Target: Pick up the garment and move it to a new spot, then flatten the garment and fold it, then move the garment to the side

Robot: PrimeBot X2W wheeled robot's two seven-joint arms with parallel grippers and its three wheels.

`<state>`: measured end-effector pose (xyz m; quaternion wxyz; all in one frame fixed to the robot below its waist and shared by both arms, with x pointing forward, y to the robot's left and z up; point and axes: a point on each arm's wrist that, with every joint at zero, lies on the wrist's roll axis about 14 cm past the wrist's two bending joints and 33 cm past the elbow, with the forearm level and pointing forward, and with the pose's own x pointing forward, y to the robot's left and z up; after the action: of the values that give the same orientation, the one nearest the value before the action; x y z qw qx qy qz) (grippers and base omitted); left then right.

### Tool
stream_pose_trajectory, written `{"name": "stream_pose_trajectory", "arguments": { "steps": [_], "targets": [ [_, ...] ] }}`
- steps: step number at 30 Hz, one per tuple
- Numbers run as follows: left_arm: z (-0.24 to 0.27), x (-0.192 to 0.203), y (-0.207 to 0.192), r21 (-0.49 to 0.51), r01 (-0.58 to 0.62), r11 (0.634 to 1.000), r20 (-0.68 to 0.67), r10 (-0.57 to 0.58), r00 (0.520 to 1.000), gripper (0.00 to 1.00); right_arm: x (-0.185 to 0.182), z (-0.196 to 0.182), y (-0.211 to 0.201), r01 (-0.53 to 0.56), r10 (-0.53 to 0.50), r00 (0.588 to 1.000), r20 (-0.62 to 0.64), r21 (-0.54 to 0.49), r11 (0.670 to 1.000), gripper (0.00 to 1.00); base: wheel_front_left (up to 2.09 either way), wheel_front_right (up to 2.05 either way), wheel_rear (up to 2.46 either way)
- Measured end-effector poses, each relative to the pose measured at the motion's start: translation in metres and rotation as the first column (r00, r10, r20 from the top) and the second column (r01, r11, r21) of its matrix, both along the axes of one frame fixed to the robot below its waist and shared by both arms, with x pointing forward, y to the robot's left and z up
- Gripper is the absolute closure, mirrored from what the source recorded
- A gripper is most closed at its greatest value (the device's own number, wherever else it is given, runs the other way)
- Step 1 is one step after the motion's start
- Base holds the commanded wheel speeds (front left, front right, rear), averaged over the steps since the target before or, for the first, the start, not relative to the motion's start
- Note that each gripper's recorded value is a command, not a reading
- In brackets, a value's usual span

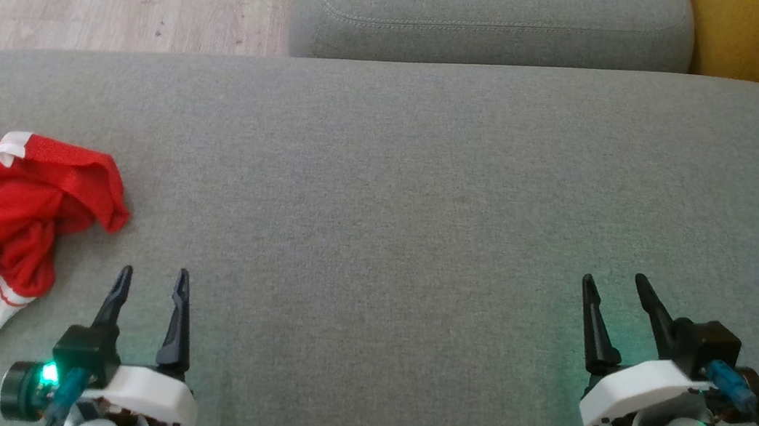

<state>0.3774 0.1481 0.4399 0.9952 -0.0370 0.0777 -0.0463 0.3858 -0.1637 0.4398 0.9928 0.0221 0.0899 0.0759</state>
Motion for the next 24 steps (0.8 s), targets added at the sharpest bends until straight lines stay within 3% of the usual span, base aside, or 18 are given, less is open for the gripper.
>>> {"name": "stream_pose_trajectory", "arguments": {
  "steps": [15,24],
  "targets": [
    [0.001,-0.003,0.016,0.017,-0.056,0.998,0.011,0.056,0.998,0.00,0.007,0.004,0.004,0.003,-0.003,1.000,0.022,-0.002,1.000,0.00,0.00,0.00,0.00],
    [-0.005,-0.026,0.044,-0.007,-0.153,0.988,-0.012,0.152,0.988,0.00,0.021,-0.005,0.067,-0.170,0.170,0.985,0.001,0.019,0.985,0.00,0.00,0.00,0.00]
  ]
}}
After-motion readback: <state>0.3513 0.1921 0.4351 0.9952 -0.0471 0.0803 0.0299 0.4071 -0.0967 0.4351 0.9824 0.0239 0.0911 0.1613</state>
